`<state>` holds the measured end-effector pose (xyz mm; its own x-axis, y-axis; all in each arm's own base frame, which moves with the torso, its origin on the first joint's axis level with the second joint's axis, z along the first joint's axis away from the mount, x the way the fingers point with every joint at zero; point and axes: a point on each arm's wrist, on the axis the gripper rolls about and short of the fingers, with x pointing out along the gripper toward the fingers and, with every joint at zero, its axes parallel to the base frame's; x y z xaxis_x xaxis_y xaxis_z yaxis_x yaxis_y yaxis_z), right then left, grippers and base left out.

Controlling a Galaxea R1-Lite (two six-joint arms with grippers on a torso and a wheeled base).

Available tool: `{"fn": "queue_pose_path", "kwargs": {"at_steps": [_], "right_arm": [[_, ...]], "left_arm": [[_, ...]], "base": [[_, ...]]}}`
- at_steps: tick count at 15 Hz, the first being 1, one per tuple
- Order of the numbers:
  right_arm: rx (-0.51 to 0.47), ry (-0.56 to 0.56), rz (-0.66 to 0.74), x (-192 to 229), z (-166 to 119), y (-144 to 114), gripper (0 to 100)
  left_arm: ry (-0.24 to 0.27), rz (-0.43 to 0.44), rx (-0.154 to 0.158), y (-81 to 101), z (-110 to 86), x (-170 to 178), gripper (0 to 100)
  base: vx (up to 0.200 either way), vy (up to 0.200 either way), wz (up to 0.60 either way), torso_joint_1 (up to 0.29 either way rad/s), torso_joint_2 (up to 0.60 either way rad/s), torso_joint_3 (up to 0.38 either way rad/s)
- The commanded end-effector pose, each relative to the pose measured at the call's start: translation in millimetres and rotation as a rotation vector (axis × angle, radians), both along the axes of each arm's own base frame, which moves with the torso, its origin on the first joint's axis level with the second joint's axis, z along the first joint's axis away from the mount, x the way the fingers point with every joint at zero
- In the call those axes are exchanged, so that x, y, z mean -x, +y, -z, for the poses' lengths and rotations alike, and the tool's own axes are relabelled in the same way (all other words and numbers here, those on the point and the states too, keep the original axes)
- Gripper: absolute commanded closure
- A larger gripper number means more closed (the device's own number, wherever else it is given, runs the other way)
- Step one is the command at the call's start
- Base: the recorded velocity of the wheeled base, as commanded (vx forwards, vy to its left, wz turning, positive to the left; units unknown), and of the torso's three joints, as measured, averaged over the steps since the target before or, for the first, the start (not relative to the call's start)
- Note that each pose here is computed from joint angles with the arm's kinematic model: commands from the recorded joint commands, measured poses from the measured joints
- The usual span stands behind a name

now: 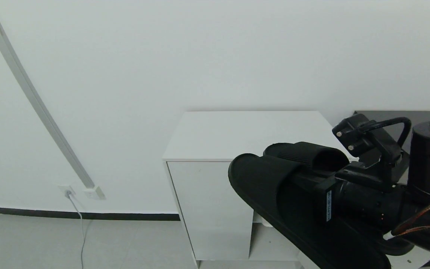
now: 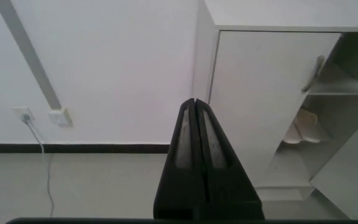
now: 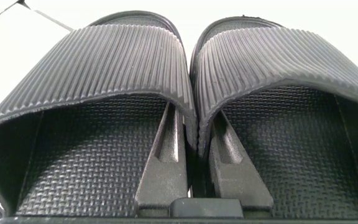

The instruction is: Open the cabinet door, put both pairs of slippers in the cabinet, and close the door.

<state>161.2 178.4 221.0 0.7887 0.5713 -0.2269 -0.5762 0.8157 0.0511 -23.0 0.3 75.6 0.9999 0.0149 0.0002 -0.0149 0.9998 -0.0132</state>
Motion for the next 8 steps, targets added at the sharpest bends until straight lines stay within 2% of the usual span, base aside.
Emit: {"fn": "queue_pose_path", "kwargs": {"at_steps": [1, 8], "right_arm": [[0.005, 0.003, 0.001, -0.4, 1.7, 0.2, 100], [0.018, 0.005, -0.001, 0.2, 4.6, -1.0, 100]], "left_arm": [[0.000, 0.000, 0.001, 0.0, -0.2, -0.1, 100], [0.002, 0.000, 0.001, 0.0, 0.0, -0.1, 100]], "base": [[0.000, -0.200, 0.00, 0.002, 0.01, -0.002], [0.000, -0.200, 0.00, 0.002, 0.00, 0.002]]}}
